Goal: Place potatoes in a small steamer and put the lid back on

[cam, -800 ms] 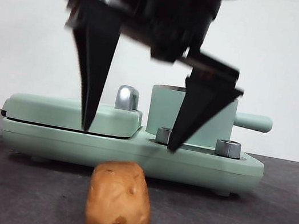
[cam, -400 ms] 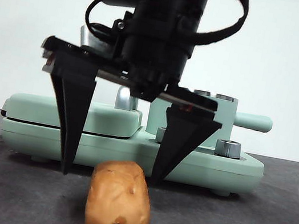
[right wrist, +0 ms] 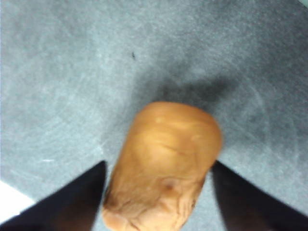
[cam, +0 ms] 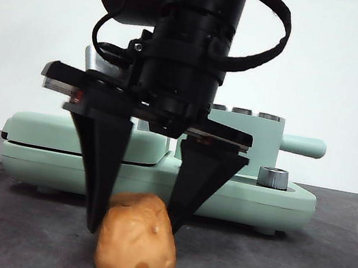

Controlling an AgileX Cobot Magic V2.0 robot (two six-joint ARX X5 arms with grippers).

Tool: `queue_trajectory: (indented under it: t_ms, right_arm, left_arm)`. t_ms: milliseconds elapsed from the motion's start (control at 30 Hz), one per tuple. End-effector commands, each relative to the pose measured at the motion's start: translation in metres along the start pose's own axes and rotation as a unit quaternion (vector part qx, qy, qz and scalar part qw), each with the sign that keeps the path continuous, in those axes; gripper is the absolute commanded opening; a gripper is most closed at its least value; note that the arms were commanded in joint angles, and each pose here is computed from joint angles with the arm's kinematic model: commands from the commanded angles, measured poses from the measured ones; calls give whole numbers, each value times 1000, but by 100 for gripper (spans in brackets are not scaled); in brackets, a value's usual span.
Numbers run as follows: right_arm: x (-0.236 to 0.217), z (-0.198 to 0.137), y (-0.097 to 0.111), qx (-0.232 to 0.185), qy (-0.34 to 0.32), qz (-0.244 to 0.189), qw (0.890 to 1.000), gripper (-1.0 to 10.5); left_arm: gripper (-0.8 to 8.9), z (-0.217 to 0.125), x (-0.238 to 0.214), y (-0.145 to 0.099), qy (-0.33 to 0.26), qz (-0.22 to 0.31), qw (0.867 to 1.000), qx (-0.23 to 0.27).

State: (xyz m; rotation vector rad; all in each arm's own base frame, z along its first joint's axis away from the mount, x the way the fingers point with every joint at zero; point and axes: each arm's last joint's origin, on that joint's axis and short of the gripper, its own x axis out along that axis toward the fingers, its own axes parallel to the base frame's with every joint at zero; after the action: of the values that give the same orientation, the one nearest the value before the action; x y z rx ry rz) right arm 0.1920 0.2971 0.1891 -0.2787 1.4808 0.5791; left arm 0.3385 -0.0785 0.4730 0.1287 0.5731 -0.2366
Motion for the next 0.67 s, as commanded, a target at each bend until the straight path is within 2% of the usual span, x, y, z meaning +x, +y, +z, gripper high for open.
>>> queue_trajectory:
  t_ms: [33, 167, 367, 533, 667]
  right_arm:
    - [9, 2, 5, -17, 18, 7, 1000, 241]
    - [9, 2, 5, -19, 17, 4, 1000, 157]
    - [-7, 6, 1, -5, 25, 1, 1000, 158]
    - [-45, 21, -3, -13, 20, -8, 1000, 158]
    - [-86, 40, -10, -19, -30, -12, 999, 158]
  left_arm:
    - [14, 9, -10, 0, -33, 2, 999, 0]
    - [14, 9, -10, 0, -31, 2, 1000, 0]
    - [14, 9, -10, 0, -31, 2, 1000, 0]
    - [14, 9, -10, 0, -31, 2, 1000, 0]
    - [14, 9, -10, 0, -30, 2, 1000, 0]
